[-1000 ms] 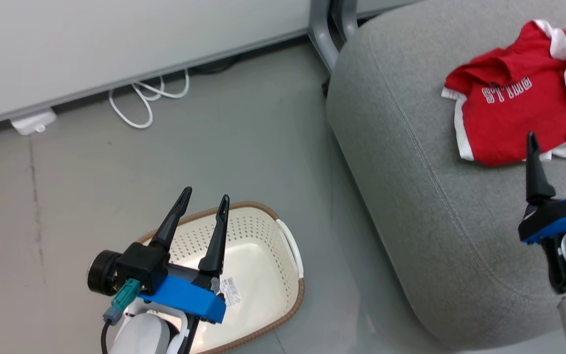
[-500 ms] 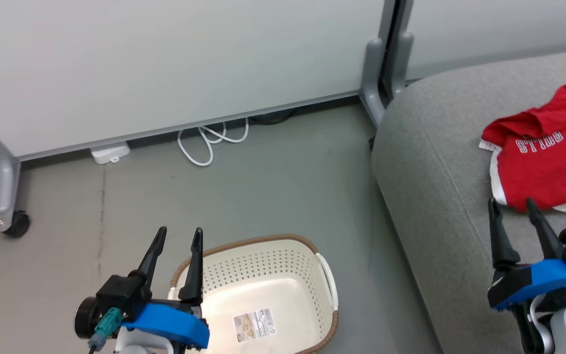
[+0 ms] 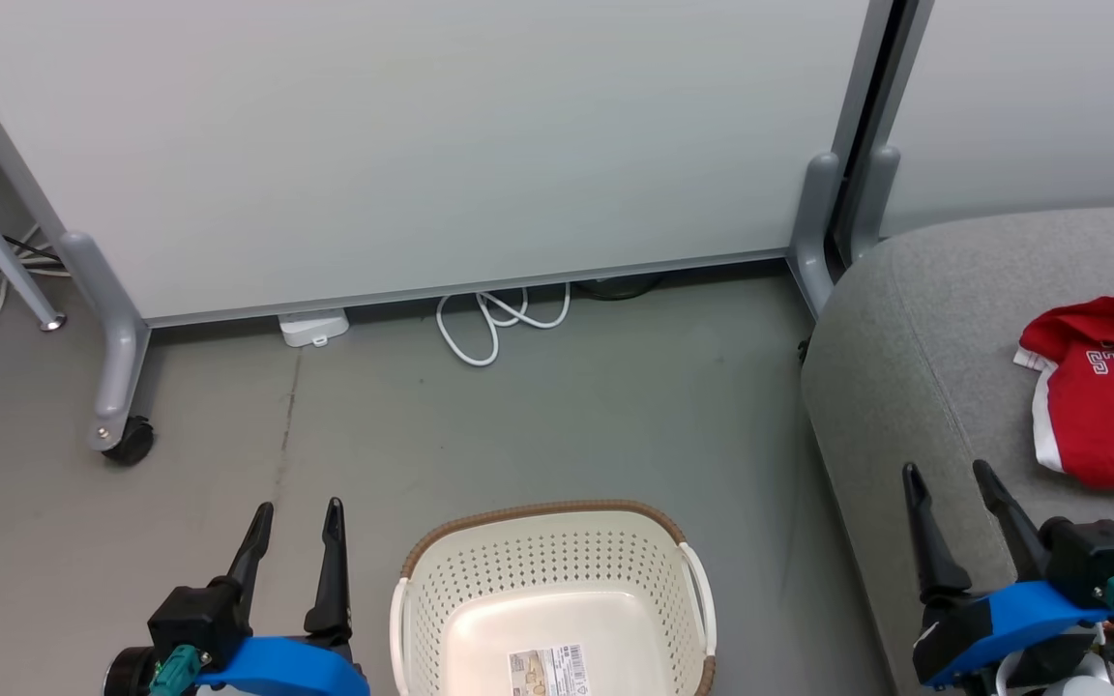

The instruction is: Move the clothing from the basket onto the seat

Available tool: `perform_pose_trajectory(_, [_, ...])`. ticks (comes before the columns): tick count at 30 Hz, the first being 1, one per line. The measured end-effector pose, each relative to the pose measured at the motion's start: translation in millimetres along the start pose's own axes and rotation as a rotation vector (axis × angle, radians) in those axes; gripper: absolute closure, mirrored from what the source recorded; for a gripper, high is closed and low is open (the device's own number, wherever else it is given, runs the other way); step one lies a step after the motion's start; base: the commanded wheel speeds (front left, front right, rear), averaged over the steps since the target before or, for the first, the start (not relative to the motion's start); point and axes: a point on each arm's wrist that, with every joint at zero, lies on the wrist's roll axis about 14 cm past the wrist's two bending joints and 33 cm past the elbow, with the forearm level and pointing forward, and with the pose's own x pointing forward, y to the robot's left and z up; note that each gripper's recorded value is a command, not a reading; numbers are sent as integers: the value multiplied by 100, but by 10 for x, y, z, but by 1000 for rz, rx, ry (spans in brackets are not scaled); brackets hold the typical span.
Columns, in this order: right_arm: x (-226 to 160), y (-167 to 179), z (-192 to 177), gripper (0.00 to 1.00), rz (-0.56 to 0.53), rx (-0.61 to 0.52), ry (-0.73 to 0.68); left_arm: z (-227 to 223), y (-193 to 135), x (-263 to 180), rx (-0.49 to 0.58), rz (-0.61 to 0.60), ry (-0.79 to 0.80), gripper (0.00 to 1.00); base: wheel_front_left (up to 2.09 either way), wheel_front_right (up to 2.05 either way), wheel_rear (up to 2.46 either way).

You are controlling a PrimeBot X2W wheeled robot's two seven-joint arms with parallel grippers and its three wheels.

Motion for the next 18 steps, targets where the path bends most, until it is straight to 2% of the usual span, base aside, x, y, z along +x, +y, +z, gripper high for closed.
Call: perform_pose_trajectory(18, [5,296,18,0,66,18,-6,-28,139,-147,4,45,6,0,0,0,0])
